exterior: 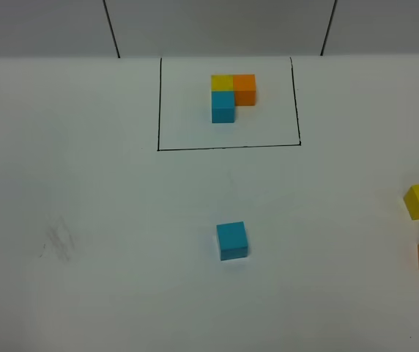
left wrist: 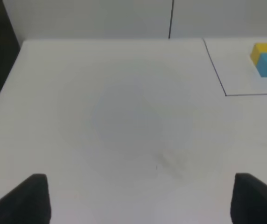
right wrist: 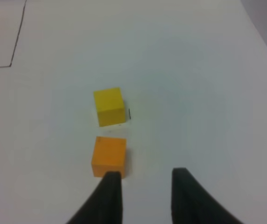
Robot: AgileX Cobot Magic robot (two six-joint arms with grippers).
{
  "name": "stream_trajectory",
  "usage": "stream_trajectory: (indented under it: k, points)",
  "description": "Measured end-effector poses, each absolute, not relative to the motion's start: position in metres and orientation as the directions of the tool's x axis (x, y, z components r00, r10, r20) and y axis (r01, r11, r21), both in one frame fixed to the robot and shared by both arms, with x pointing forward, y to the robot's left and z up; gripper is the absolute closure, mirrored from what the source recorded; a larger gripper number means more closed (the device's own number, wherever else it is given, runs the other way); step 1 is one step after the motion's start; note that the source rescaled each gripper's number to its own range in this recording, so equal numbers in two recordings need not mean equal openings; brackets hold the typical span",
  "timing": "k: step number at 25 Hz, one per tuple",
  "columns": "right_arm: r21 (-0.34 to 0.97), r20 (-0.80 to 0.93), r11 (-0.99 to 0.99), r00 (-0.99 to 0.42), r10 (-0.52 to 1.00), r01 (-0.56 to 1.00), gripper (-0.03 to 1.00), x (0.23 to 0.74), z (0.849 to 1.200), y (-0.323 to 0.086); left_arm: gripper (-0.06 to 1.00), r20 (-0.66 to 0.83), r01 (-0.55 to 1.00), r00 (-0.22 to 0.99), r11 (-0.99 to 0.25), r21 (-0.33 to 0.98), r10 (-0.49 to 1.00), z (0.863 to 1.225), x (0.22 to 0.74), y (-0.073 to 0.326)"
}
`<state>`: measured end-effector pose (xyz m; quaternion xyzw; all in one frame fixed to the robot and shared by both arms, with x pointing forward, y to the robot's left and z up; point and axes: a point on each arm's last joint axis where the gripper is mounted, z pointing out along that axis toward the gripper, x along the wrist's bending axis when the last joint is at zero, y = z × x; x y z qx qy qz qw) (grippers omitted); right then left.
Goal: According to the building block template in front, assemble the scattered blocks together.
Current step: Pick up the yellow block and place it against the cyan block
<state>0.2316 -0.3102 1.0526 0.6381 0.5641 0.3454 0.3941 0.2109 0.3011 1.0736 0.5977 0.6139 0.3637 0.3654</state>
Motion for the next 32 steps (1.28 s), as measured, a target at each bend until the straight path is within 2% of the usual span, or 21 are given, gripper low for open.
stream_trajectory:
  k: [8, 32]
  points:
    - [0.893, -0.004, -0.053, 0.125, 0.992, 0.448, 0.96, 0.232, 1.053, -0.310, 0.29, 0.008, 0.553, -0.060, 0.027, 0.833, 0.998, 1.045, 0.226, 0.305]
    - [0.893, -0.004, -0.053, 0.125, 0.992, 0.448, 0.96, 0.232, 1.053, -0.310, 0.29, 0.024, 0.547, -0.067, 0.016, 0.837, 0.997, 1.045, 0.227, 0.307]
